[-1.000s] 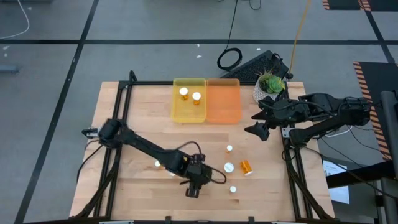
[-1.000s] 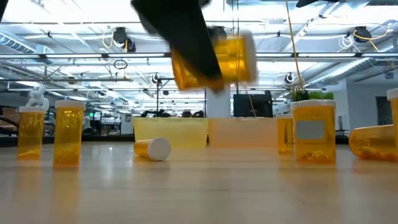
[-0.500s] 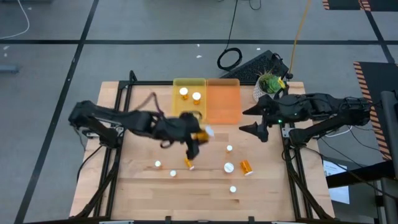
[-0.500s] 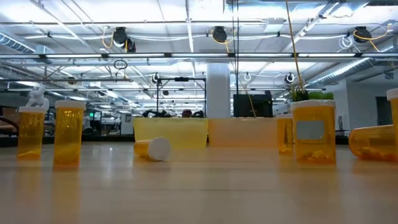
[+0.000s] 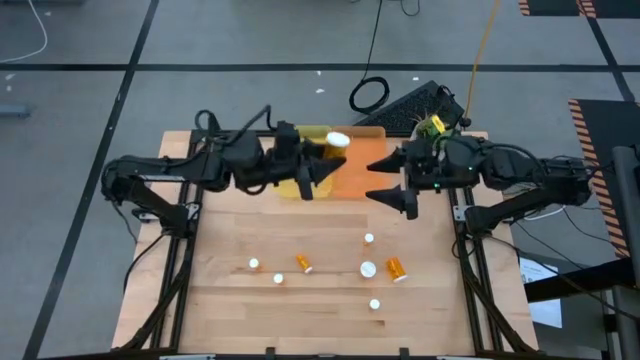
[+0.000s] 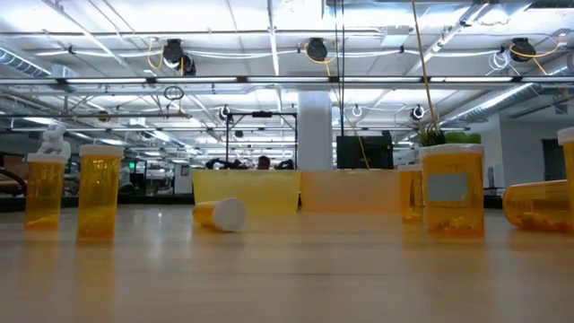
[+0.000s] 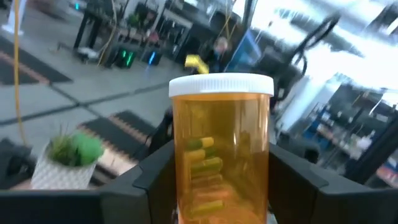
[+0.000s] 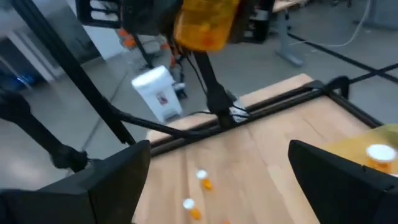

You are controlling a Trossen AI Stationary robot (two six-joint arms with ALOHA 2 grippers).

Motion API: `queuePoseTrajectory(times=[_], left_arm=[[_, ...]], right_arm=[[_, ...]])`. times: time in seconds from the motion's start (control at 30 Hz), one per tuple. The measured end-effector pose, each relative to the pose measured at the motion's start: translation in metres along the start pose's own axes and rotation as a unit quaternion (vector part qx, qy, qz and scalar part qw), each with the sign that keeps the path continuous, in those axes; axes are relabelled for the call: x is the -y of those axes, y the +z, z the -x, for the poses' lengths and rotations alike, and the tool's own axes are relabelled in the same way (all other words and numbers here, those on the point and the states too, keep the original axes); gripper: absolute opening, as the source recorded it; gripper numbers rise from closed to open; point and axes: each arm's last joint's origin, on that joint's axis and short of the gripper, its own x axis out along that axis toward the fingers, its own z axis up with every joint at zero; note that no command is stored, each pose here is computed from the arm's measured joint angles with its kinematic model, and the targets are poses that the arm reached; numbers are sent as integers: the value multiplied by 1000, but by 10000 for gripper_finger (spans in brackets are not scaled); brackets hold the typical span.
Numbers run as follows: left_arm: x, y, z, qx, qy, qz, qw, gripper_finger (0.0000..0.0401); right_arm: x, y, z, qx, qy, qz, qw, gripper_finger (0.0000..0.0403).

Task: Pick and place medicine bottles into bin by pill shape (circle, oval)
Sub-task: Put the large orange capsule bottle into the yellow bin

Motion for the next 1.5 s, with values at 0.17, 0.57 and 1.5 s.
queuePoseTrajectory(times=[0.17, 0.57, 1.5], left_arm=[[-3, -3, -13, 30, -13, 8, 999, 207], [-2, -32, -37, 10, -51, 12, 999, 207], [-5, -37, -45, 16, -63, 26, 998, 207]], right_arm=[[9, 10, -11, 24, 38, -60, 997, 376], [23, 16, -21, -4, 107, -95, 990, 376], [32, 19, -26, 0, 124, -39, 991, 295]])
